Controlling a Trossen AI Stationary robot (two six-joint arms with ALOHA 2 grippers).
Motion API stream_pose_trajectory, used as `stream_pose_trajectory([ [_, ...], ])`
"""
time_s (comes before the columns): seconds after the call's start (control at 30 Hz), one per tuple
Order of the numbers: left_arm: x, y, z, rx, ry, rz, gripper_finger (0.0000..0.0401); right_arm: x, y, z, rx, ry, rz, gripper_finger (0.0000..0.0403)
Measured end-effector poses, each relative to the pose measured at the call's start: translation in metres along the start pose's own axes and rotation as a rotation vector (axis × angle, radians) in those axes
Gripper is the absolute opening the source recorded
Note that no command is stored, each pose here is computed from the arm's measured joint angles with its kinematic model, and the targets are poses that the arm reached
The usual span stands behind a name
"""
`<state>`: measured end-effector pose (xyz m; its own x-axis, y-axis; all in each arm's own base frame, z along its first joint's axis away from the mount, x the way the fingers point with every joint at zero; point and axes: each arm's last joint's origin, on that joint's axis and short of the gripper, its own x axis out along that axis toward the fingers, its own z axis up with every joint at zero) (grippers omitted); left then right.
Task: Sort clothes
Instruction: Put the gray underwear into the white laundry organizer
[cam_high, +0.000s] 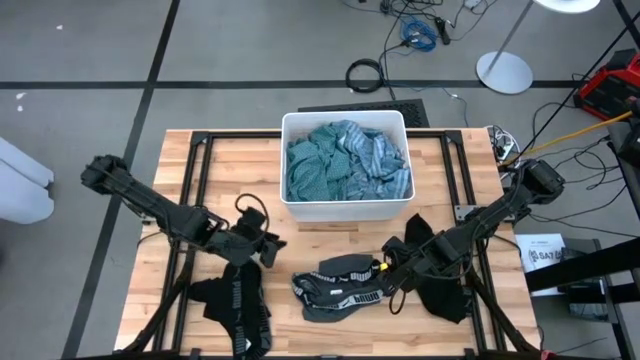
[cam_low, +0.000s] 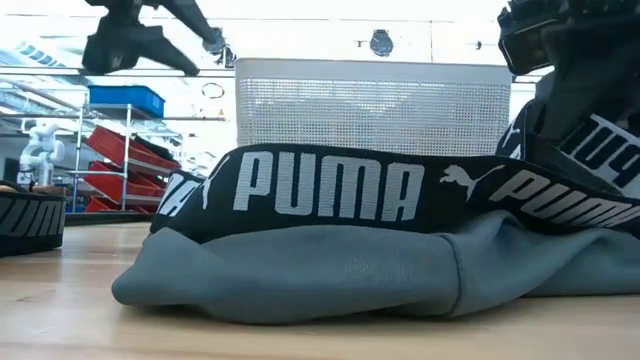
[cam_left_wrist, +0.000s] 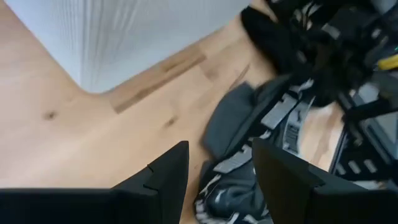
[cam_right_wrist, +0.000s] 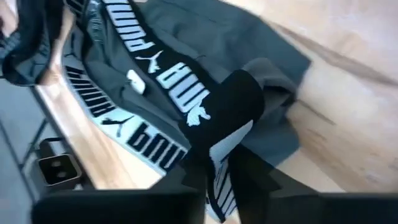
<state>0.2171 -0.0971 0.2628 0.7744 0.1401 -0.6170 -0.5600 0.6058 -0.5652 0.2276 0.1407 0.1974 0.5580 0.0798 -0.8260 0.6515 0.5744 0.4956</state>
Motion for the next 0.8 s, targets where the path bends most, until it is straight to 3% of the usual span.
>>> stream_pose_trajectory([
  [0.23,-0.002,-0.003,0.002,0.013,-0.022,-0.027,0.0185,0.006,-0.007,-0.001,0.027,0.019,-0.077,0.0161],
  [0.43,-0.002,-0.003,0.002,0.028,-0.025,-0.033,0.0185,0.034,-0.007,-0.004,0.008,0.062,-0.108,0.0235],
  [0.63,-0.002,-0.003,0.002,0.035,-0.025,-0.033,0.0185,0.063,-0.014,-0.004,0.039,0.059,-0.188,0.0248],
  [0.8,-0.002,-0.003,0.002,0.035,-0.025,-0.034,0.0185,0.077,-0.013,-0.001,0.043,0.040,-0.206,0.0215],
])
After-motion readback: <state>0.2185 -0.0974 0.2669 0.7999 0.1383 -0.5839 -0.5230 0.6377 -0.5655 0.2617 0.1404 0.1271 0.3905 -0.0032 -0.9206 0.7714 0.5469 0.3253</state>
